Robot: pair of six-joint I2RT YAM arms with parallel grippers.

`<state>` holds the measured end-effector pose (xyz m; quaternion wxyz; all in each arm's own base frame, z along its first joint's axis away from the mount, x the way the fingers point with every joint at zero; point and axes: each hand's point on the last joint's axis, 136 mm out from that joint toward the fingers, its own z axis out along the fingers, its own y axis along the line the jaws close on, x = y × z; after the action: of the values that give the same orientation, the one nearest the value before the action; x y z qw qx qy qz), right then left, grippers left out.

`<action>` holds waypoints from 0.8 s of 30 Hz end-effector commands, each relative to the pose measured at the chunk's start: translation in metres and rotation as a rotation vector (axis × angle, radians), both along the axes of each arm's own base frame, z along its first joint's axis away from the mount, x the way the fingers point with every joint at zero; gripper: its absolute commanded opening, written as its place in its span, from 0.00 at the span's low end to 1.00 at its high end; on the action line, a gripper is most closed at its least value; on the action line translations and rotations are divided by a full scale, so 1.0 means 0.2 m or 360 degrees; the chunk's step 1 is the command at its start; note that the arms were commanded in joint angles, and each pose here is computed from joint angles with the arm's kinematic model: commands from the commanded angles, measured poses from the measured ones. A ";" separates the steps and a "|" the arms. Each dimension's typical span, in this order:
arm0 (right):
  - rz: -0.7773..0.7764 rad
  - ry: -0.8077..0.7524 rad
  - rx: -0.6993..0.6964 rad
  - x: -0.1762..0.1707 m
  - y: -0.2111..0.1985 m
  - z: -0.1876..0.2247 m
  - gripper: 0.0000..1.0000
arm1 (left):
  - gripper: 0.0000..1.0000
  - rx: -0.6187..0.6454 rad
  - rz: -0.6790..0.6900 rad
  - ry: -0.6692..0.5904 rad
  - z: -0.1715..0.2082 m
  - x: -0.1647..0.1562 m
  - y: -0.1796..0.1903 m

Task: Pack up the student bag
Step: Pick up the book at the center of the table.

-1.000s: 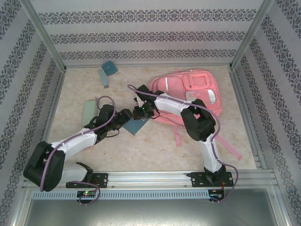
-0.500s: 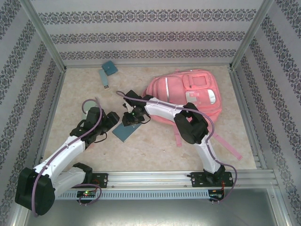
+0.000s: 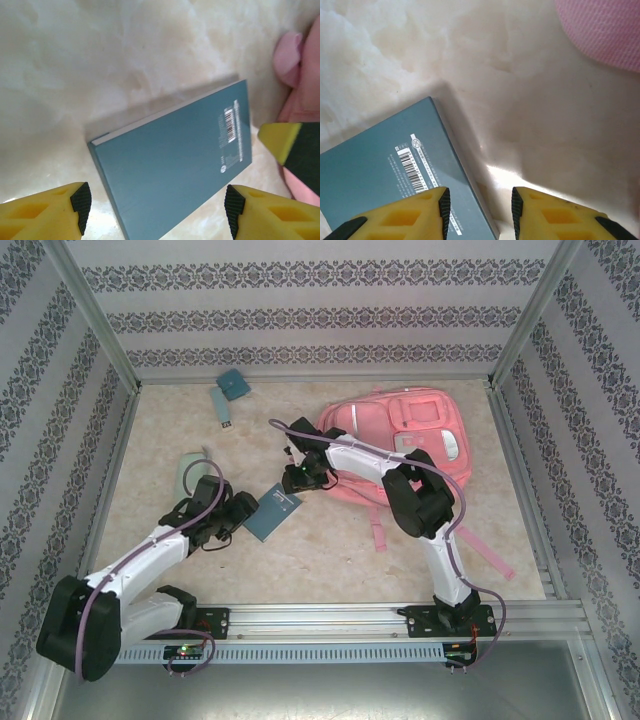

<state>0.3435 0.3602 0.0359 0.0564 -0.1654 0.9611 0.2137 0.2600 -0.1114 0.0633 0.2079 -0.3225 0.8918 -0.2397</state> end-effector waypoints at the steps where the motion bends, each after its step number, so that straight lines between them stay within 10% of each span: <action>1: 0.0069 0.0023 -0.0054 -0.05 0.00 -0.07 0.41 | 0.73 -0.0042 -0.0007 0.0078 -0.06 -0.03 -0.05; 14: 0.0124 0.0110 -0.0038 -0.16 0.08 -0.14 0.36 | 0.69 -0.0093 -0.0038 0.0134 -0.22 0.00 -0.13; 24: 0.0111 0.0178 0.0054 -0.20 0.13 -0.11 0.26 | 0.57 -0.0384 -0.0174 -0.0335 0.11 0.21 -0.30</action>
<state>0.3188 0.3799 0.0241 0.0289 -0.1883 0.9548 0.2282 0.2508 -0.1209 0.0238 0.1582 -0.3404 0.8991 -0.2252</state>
